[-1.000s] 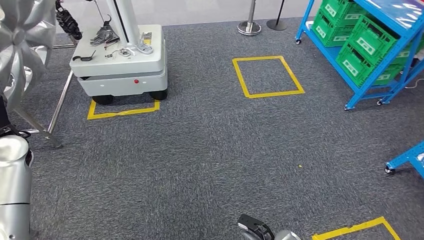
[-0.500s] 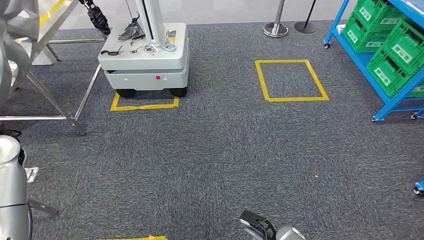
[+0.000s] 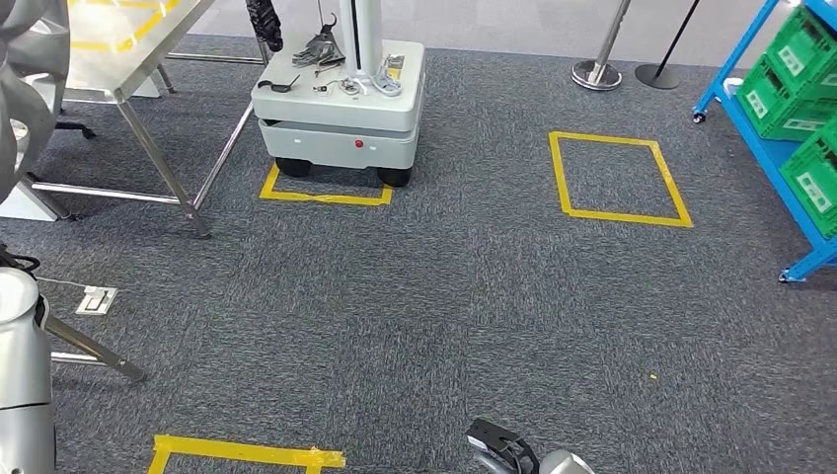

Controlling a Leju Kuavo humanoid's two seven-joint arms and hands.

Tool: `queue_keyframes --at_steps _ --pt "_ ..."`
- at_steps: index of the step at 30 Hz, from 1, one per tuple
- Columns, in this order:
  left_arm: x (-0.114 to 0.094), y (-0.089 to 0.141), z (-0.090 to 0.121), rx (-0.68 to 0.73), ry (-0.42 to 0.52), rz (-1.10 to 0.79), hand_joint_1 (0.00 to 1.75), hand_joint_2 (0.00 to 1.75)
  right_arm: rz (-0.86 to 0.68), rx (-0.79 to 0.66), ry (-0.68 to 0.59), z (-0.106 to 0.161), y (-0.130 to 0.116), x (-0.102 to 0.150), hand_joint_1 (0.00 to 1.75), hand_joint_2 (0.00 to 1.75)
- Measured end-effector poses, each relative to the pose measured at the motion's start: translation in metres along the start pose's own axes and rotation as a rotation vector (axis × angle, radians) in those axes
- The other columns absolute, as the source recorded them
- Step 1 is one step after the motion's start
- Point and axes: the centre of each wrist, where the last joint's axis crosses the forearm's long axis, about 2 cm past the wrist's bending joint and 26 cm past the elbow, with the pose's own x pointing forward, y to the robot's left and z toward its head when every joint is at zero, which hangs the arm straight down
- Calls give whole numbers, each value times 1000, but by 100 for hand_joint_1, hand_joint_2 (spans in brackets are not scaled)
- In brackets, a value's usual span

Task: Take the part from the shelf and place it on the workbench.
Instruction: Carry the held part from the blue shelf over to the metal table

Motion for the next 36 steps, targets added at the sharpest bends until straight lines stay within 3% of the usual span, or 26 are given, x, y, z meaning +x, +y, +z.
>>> queue_keyframes --at_steps 19,36 --pt "-8 8 17 -23 28 -25 175 175 -36 10 2 -1 6 -7 0 0" --pt "-11 9 14 -42 27 -54 175 175 -71 25 7 -3 15 -17 0 0"
